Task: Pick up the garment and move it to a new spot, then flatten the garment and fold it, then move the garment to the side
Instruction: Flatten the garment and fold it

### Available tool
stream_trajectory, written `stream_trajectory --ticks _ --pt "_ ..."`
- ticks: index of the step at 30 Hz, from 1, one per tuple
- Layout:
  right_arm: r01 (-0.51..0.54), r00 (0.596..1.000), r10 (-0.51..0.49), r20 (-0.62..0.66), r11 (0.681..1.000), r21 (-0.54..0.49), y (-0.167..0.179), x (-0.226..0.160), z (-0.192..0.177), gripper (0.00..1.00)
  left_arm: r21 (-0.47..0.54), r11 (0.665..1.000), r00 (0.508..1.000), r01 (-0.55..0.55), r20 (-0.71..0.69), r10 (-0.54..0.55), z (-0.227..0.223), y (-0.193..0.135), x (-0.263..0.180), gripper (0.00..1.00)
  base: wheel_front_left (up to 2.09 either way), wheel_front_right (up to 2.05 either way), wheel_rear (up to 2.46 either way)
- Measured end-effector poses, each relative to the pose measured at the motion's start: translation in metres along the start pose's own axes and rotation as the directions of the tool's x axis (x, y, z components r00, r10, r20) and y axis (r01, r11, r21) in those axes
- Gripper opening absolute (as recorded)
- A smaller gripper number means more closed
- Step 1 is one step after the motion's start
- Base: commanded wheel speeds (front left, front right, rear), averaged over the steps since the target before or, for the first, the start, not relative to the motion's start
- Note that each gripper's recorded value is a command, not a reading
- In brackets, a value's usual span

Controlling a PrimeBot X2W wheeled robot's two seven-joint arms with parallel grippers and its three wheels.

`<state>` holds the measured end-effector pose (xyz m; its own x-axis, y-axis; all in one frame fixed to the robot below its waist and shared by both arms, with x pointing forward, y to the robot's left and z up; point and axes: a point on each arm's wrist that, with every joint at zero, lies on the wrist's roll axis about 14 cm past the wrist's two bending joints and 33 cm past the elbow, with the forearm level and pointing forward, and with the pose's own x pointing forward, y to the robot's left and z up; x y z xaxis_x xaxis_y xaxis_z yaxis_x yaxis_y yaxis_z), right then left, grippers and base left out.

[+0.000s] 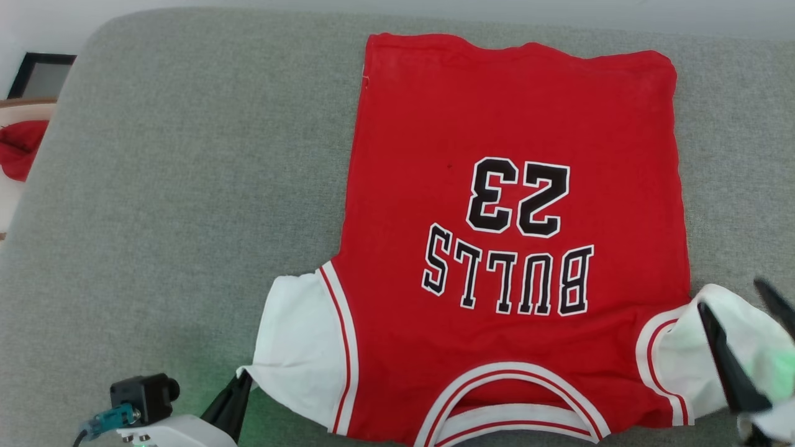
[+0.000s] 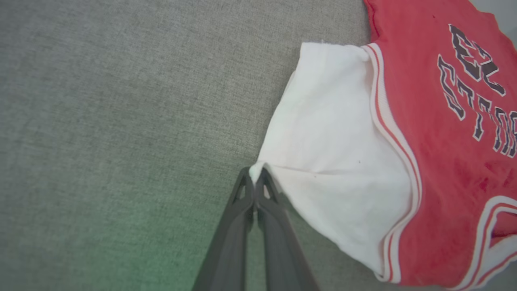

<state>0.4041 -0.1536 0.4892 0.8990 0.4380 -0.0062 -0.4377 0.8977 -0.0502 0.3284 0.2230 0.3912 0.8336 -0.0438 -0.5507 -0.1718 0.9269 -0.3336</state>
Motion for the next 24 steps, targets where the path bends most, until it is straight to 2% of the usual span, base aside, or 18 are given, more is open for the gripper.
stream_trajectory --ticks 7,11,13,18,24 --pt "-0.027 0.991 0.035 0.132 0.997 -0.065 -0.014 0.055 0.045 1.0 -0.006 1.0 1.0 0.015 0.004 -0.015 0.0 -0.005 0.001 0.0 0.0 0.0 0.0" --pt "-0.045 0.988 0.058 0.141 0.995 -0.092 -0.021 0.091 0.064 1.0 -0.008 1.0 1.0 0.026 0.01 -0.026 0.002 -0.009 0.002 0.0 0.0 0.0 0.0" --pt "-0.066 0.991 0.079 0.106 0.99 -0.122 -0.023 0.107 0.066 1.0 -0.007 1.0 1.0 0.029 0.013 -0.029 0.003 -0.01 0.002 0.0 0.0 0.0 0.0" --pt "-0.083 0.996 0.08 -0.031 0.991 -0.106 -0.038 0.148 0.061 1.0 -0.016 0.999 0.999 0.038 0.019 -0.037 0.003 -0.013 0.001 0.0 0.0 0.0 0.0" --pt "-0.085 0.971 0.059 -0.231 0.991 -0.107 -0.058 0.185 0.042 1.0 -0.034 0.999 0.999 0.036 0.011 -0.036 -0.003 -0.012 0.003 0.0 0.0 0.0 0.0"
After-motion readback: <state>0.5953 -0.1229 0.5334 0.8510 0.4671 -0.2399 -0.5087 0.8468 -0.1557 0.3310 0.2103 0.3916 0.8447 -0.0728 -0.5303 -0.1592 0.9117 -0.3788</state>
